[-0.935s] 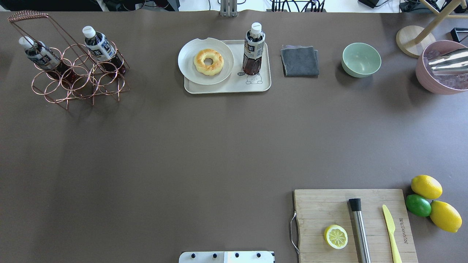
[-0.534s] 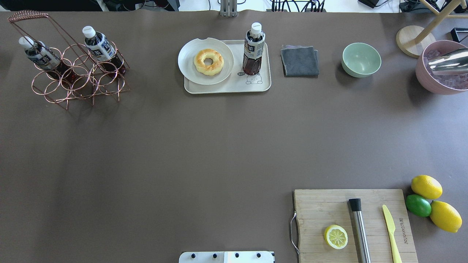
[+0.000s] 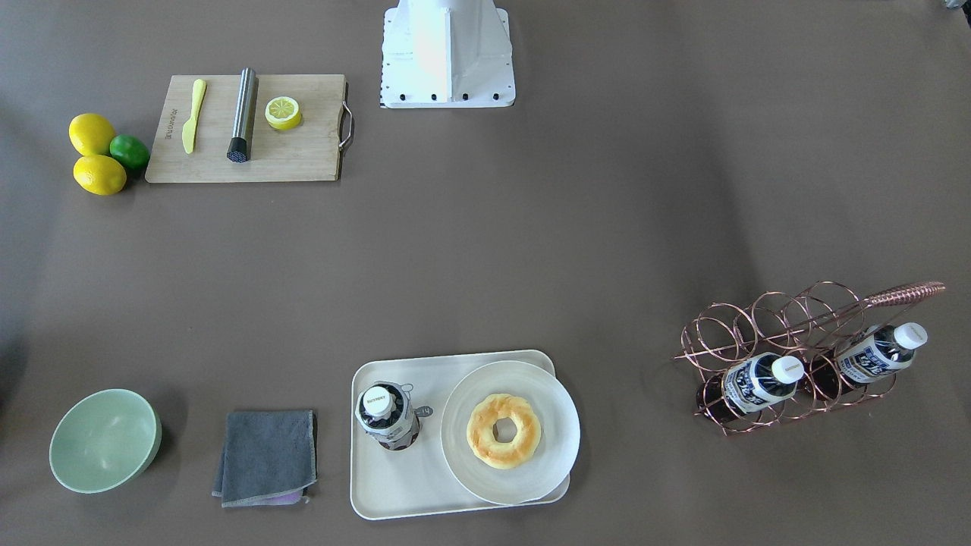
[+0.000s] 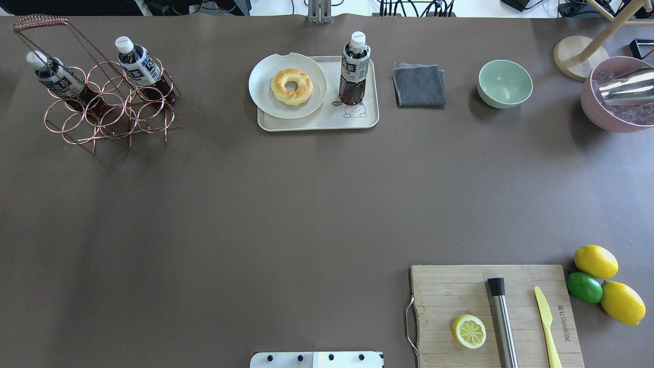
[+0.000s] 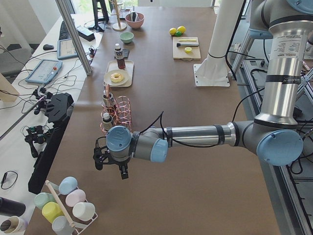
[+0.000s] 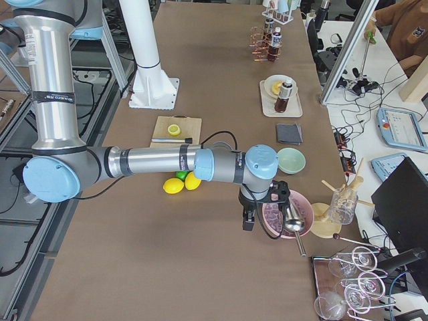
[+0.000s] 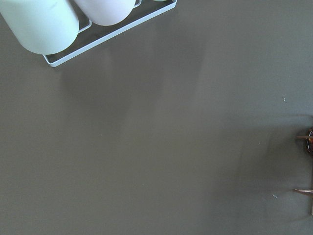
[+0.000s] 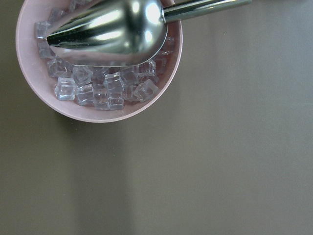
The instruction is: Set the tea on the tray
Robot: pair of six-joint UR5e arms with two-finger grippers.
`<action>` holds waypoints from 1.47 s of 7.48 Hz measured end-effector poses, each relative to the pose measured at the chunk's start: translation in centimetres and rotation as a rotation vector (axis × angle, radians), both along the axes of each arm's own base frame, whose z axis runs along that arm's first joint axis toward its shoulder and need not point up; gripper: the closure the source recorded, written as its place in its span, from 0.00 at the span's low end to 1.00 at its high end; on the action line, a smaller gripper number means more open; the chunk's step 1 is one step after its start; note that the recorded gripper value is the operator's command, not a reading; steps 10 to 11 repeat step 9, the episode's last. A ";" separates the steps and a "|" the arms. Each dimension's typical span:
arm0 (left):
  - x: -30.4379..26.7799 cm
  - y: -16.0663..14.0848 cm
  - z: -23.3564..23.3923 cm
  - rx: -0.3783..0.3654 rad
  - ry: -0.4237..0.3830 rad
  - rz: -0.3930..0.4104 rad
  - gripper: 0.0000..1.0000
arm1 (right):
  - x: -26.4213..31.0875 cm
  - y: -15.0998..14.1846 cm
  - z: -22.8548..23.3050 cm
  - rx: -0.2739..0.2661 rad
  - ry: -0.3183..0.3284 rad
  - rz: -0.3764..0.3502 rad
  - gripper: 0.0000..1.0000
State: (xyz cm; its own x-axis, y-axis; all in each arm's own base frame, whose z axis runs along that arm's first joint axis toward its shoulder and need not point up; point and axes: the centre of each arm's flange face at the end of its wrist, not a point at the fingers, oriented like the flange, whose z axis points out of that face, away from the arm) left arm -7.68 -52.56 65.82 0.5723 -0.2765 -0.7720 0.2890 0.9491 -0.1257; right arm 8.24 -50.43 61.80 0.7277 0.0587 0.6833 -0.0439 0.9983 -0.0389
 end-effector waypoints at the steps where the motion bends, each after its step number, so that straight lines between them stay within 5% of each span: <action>1: 0.0 0.0 0.0 -0.001 -0.001 0.000 0.03 | 0.0 -0.1 -0.1 0.001 -0.001 0.001 0.00; 11: 0.0 -0.3 -0.2 0.003 -0.006 -0.001 0.03 | -0.1 -0.2 -0.6 0.006 -0.022 0.006 0.00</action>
